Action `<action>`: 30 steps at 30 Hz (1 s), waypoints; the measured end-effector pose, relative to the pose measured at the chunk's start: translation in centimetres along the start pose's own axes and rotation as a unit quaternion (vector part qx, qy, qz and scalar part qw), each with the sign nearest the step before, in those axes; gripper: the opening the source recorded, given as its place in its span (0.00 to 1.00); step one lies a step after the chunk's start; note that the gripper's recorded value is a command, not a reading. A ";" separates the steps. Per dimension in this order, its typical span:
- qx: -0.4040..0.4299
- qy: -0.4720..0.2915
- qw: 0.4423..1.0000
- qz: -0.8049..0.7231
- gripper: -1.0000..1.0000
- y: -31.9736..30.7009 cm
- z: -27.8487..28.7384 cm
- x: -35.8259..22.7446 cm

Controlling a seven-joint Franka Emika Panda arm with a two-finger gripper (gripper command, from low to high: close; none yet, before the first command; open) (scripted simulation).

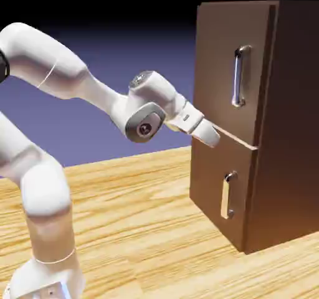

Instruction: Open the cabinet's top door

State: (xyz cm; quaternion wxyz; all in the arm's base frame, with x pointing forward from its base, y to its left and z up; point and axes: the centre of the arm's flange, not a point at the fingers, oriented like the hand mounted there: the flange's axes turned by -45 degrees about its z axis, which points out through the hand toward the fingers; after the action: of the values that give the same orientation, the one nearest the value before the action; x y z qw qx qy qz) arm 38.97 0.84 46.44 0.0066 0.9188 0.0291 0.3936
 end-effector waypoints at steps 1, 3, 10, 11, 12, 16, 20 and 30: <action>0.001 0.005 1.000 -0.002 0.50 -0.3 -0.3 0.4; 0.001 0.016 1.000 -0.007 0.50 -0.8 -1.0 1.1; 0.002 0.054 0.998 -0.020 0.50 -2.3 -3.4 3.2; 0.001 0.060 0.998 -0.021 0.50 -2.5 -3.8 3.5; 0.001 0.066 0.998 -0.023 0.50 -2.6 -4.1 3.7; -0.001 0.090 0.996 -0.027 0.50 -3.1 -5.4 4.4; -0.003 0.115 0.993 -0.029 0.50 -3.3 -6.6 5.0; -0.008 0.182 0.983 -0.027 0.50 -2.8 -8.9 5.9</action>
State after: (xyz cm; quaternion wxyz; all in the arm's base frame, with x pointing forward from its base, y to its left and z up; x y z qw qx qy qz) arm 36.47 3.87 56.74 0.0191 0.8304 0.0519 0.5544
